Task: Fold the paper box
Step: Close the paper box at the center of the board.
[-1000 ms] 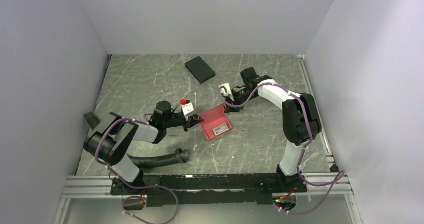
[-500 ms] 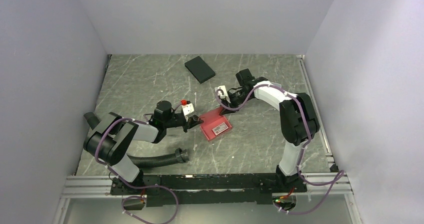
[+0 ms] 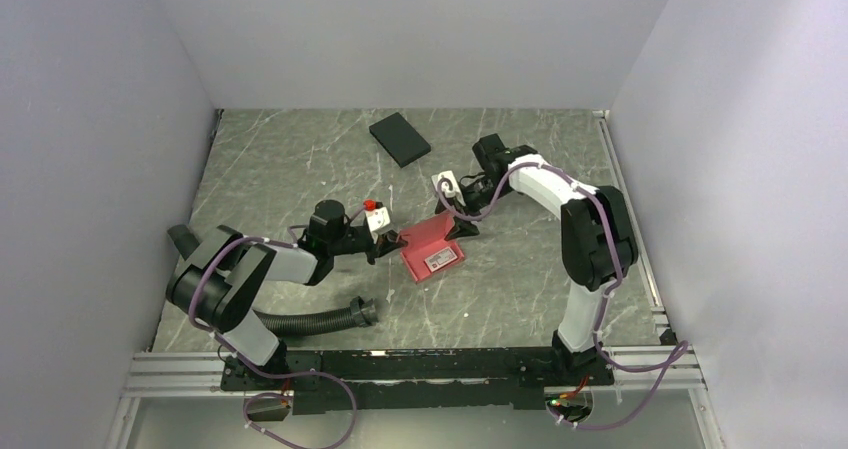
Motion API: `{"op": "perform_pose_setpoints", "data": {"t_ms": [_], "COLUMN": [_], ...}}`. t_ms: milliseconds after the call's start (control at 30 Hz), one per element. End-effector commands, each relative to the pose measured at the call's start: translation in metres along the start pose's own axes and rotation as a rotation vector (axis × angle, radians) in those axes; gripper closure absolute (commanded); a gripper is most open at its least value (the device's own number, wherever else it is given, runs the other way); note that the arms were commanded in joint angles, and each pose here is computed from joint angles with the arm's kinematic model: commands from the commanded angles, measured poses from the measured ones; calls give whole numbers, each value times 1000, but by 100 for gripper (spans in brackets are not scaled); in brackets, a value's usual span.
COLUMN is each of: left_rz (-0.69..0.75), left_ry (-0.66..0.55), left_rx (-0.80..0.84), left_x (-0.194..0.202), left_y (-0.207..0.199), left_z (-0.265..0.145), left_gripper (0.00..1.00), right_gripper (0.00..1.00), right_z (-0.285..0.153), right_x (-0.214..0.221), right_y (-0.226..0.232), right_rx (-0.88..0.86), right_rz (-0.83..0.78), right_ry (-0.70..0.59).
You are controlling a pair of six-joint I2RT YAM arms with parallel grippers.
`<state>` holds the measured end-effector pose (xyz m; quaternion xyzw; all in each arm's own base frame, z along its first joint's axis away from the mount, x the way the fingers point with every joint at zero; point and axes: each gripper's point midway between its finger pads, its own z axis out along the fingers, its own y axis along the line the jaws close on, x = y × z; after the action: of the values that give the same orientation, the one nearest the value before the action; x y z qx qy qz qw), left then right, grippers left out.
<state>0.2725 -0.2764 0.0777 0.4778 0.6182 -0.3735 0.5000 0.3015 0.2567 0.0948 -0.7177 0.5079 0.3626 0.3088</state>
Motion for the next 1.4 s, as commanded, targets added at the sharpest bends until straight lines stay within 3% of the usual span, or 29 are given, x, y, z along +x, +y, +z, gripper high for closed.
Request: {"op": "perform_pose_setpoints", "data": {"t_ms": [0,300,667,933,1200,1367], "left_rz": [72,91,89,91,89,89], "left_ry": [-11,7,-1,2,6,4], "left_rx": [14,35,74,74,72,74], "left_x": [-15,-16,-17,-17,-16,-17], "left_y": [1,-1,-5,-4,-4,-4], "left_z": [0,-1,1,2,3,3], "left_gripper": [100,100,100,100,100,100], "right_gripper": [24,26,39,46,43,53], "right_z": [-31,-66,-32,-13,-8,3], "right_x": [-33,-13,19,20,7,6], "right_y": [-1,-13,-39,-33,-19,-22], "right_rx": [17,136,117,65,15,-4], "right_rz": [-90,-142,-293,-297,-294,-281], "right_ry": [-53,25,102,67,10,32]}}
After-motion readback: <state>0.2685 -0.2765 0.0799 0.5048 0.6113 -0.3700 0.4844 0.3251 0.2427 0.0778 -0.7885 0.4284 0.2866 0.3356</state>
